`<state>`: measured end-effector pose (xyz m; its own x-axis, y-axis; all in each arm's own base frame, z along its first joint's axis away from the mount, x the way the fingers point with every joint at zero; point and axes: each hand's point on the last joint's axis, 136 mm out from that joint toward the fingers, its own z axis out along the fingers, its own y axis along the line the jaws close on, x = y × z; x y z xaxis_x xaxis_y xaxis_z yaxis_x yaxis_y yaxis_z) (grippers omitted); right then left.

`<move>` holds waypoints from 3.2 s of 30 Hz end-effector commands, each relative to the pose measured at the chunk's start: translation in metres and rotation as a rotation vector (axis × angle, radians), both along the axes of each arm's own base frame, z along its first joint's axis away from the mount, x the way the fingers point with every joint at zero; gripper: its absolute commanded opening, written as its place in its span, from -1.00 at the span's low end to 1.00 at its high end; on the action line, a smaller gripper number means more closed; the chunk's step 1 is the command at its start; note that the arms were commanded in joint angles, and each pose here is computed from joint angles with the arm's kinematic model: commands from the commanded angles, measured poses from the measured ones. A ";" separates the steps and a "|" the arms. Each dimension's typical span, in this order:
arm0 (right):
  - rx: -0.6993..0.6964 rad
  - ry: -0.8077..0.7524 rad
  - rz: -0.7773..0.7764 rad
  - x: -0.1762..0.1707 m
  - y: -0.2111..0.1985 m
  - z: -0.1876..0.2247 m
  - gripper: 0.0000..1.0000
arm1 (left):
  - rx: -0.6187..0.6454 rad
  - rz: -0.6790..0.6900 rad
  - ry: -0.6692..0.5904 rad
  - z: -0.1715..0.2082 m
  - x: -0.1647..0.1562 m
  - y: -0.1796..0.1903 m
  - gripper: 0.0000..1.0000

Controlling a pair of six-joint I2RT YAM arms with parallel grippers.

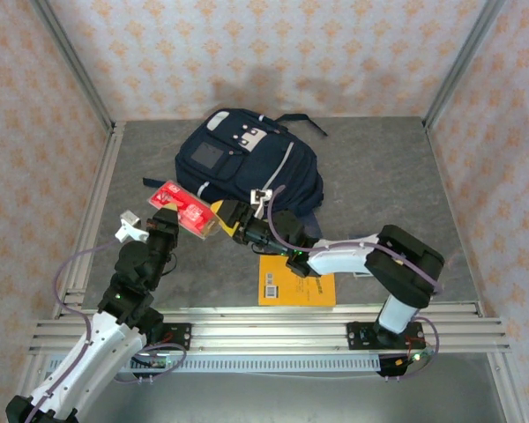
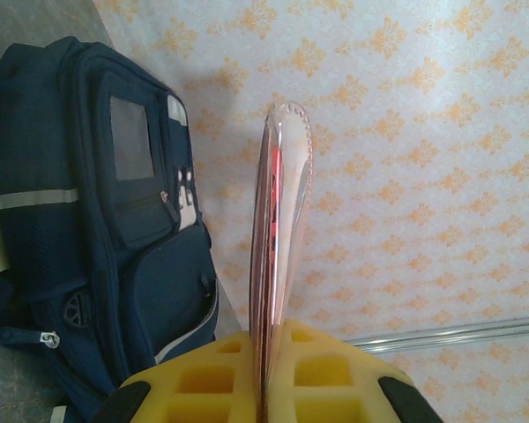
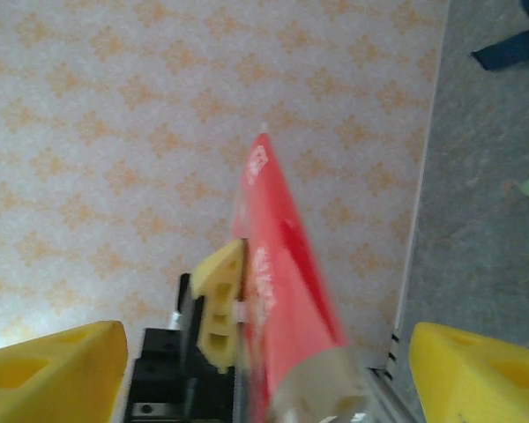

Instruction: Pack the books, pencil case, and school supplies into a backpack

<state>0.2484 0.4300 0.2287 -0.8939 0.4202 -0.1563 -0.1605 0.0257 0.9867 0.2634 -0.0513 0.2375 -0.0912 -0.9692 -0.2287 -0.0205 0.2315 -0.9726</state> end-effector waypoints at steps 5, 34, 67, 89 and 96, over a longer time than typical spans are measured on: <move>0.121 0.038 0.063 -0.007 0.020 0.013 0.35 | 0.002 0.004 -0.034 0.013 0.000 0.000 -1.00; -0.242 -0.026 -0.220 0.035 -0.070 -0.013 -1.00 | 0.555 -0.258 0.237 -0.003 0.019 -0.043 0.49; -0.932 -0.121 -0.825 0.055 -0.349 0.009 -1.00 | 1.463 -0.920 0.593 -0.138 0.244 -0.256 0.42; -0.810 -0.162 -0.652 0.072 -0.303 0.029 -1.00 | 1.371 -0.760 0.303 0.052 0.233 -0.208 -1.00; -0.610 -0.145 -0.349 0.094 -0.228 0.031 -1.00 | 1.299 -0.789 0.212 0.082 0.230 -0.192 -1.00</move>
